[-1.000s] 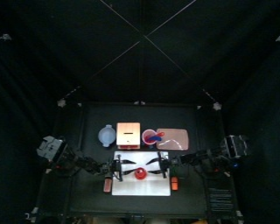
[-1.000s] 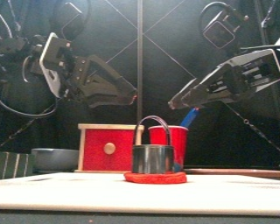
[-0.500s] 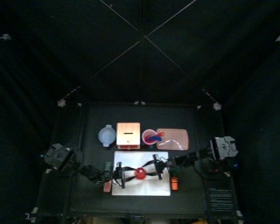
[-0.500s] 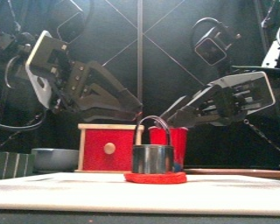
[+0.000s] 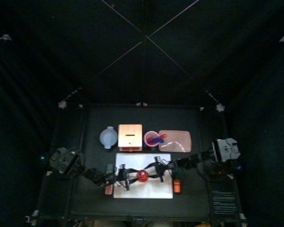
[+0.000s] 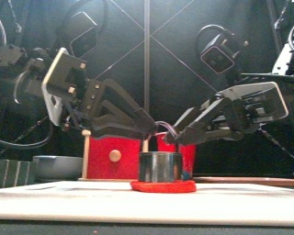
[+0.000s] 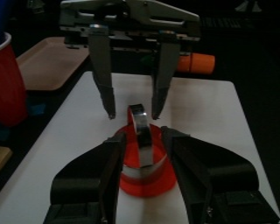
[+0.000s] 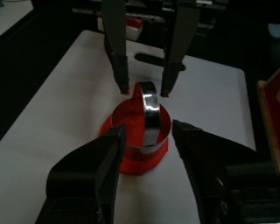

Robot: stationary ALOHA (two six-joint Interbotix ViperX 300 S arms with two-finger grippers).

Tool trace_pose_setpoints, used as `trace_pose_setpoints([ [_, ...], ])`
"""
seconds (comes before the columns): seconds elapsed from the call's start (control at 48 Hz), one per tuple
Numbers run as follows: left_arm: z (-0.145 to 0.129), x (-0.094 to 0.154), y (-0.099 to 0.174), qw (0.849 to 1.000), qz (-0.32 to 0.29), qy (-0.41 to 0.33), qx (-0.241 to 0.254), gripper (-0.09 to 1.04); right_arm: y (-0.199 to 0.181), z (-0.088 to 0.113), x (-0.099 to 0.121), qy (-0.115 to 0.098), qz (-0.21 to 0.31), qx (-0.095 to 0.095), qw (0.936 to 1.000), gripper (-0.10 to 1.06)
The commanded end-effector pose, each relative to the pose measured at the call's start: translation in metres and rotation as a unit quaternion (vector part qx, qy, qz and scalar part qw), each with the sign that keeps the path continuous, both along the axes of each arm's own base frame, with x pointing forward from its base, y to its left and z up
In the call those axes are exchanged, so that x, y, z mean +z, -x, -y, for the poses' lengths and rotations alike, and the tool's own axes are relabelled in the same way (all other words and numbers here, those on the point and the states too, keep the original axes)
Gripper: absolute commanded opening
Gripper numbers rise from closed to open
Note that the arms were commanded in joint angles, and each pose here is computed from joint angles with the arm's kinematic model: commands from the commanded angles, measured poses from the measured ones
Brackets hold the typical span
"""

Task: Get the cutter from the drawer then cut the dough then place the extra dough in the bowl
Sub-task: Cut the dough

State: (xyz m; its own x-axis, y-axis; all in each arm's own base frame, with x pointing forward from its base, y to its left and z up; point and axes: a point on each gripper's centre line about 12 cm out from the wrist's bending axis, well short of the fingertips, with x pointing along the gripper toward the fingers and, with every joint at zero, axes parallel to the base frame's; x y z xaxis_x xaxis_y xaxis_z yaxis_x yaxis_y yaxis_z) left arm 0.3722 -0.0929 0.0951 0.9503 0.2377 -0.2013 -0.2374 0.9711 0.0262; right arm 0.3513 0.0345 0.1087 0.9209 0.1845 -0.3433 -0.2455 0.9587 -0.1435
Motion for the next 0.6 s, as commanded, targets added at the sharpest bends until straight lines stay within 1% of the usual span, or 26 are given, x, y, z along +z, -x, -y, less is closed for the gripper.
trace_pose_setpoints([
  [0.021, -0.004, 0.008, -0.007, 1.000, 0.016, 0.004, 0.010, 0.78, -0.004, 0.000, 0.009, -0.001, 0.012, -0.002, 0.9999, 0.82],
  [0.188, -0.006, 0.002, -0.008, 1.000, 0.002, 0.006, 0.012, 0.78, -0.004, 0.001, 0.014, -0.006, 0.019, -0.008, 0.9998, 0.82],
  [0.375, -0.003, 0.000, -0.009, 1.000, -0.019, 0.013, -0.002, 0.77, -0.006, 0.003, 0.017, -0.016, 0.022, -0.024, 0.9993, 0.82],
  [0.438, -0.001, 0.001, -0.009, 1.000, -0.022, 0.014, -0.008, 0.77, -0.007, 0.003, 0.018, -0.017, 0.024, -0.027, 0.9992, 0.82],
  [0.479, -0.001, 0.000, -0.009, 1.000, -0.024, 0.017, -0.009, 0.77, -0.007, 0.001, 0.019, -0.020, 0.024, -0.028, 0.9991, 0.82],
  [0.604, 0.000, 0.002, -0.010, 1.000, -0.022, 0.016, -0.010, 0.77, -0.008, -0.002, 0.020, -0.015, 0.026, -0.021, 0.9993, 0.82],
])
